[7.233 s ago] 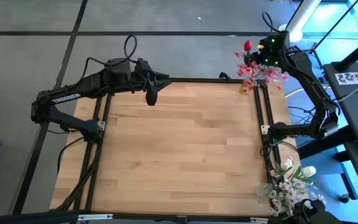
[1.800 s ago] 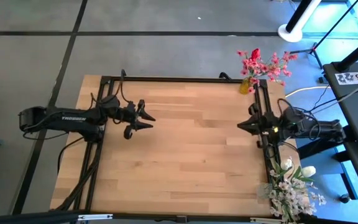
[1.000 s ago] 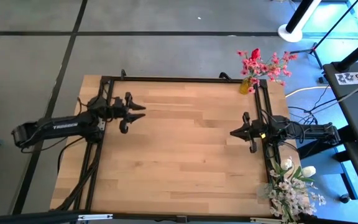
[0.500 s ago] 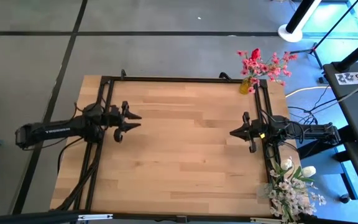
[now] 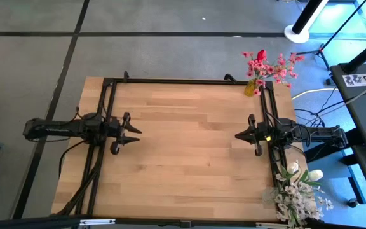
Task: Sort flowers into vase by color
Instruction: Return to Home Position
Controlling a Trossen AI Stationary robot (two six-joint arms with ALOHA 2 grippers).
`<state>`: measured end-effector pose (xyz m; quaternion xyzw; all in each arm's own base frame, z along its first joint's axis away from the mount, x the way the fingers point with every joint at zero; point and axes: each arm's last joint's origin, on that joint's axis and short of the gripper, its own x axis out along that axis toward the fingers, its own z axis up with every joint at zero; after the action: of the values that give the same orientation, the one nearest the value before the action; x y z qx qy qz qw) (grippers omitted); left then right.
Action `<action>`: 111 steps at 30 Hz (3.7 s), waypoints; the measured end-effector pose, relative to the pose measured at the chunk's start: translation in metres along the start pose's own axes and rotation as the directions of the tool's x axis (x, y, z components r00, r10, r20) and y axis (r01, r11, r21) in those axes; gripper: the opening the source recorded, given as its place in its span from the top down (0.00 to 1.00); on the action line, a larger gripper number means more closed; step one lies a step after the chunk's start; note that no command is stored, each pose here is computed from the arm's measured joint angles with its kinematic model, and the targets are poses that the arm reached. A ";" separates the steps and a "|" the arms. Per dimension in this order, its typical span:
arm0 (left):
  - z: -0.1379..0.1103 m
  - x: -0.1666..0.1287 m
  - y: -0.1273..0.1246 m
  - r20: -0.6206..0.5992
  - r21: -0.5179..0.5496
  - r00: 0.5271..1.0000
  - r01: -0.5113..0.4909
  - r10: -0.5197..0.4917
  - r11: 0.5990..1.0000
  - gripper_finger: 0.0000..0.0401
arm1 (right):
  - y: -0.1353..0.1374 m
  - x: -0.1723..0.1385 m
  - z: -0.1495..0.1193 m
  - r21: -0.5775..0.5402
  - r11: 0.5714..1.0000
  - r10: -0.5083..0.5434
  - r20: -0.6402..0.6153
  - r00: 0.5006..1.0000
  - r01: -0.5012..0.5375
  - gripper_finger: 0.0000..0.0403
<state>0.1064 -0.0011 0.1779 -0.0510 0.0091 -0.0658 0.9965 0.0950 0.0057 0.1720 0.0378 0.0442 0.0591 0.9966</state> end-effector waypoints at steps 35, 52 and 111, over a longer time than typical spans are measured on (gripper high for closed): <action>-0.011 -0.008 -0.006 0.046 0.024 0.992 -0.118 0.117 0.993 0.64 | 0.000 0.000 0.001 -0.001 1.000 0.008 0.010 1.000 -0.008 0.95; -0.011 -0.008 -0.006 0.046 0.024 0.992 -0.118 0.117 0.993 0.64 | 0.000 0.000 0.001 -0.001 1.000 0.009 0.010 1.000 -0.009 0.95; -0.011 -0.008 -0.006 0.048 0.024 0.992 -0.117 0.116 0.993 0.64 | -0.004 0.008 -0.010 -0.001 0.996 -0.087 0.025 0.996 0.087 0.95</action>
<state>0.0973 -0.0075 0.1682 -0.0385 -0.0120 -0.0066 0.9992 0.1025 0.0033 0.1610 0.0358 0.0333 0.0154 0.9987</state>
